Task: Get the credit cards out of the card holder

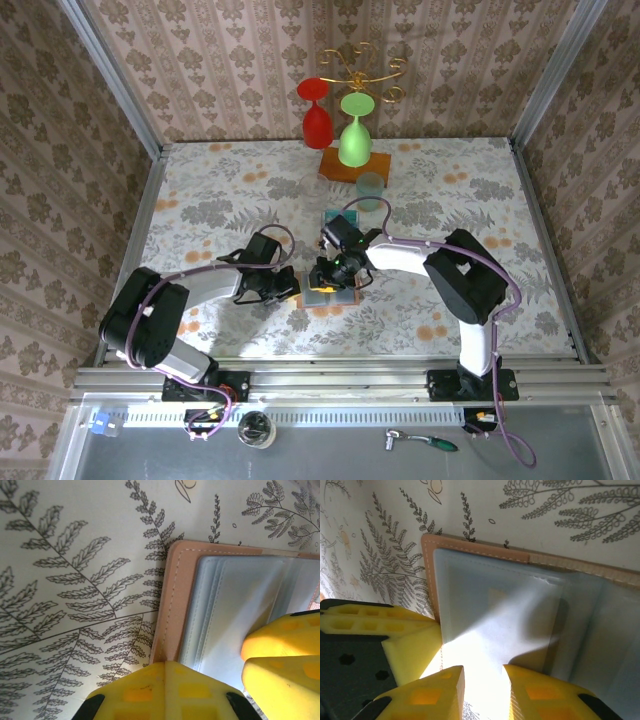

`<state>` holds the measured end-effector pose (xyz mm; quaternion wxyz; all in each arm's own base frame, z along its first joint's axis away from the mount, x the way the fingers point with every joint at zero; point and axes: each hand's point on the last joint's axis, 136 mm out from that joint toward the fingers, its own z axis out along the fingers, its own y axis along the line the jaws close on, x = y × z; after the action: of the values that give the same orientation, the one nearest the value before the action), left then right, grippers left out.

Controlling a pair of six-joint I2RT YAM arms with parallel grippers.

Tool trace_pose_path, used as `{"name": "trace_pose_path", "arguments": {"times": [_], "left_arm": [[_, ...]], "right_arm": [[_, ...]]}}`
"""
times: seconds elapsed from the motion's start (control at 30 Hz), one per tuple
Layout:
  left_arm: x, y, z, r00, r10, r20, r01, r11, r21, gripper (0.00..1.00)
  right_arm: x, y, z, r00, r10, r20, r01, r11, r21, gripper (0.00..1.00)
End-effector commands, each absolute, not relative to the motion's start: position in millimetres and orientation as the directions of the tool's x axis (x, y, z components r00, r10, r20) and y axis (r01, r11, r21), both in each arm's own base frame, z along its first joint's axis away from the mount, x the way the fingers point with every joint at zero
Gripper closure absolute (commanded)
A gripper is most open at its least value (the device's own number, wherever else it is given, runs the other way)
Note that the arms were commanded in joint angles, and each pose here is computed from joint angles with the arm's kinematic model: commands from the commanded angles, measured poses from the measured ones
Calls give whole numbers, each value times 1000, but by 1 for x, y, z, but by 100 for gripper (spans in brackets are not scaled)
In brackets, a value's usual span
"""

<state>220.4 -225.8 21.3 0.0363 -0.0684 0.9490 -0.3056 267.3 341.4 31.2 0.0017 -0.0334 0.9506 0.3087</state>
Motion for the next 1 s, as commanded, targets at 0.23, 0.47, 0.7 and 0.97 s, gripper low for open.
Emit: {"name": "trace_pose_path", "arguments": {"times": [0.23, 0.47, 0.7, 0.97], "left_arm": [[212, -219, 9, -989, -147, -2, -122, 828, -548, 95], [217, -217, 23, -986, -163, -48, -109, 825, -555, 95], [222, -223, 42, -985, -160, -64, -94, 810, -579, 93], [227, -236, 55, -983, -165, -74, -85, 782, -617, 89]], "right_arm": [[266, 317, 35, -996, -55, -65, -80, 879, 470, 71], [265, 314, 32, -996, -54, -70, -80, 880, 468, 71], [265, 316, 34, -996, -49, -70, -78, 859, 506, 72], [265, 315, 36, -997, -35, -72, -69, 830, 553, 74]]}}
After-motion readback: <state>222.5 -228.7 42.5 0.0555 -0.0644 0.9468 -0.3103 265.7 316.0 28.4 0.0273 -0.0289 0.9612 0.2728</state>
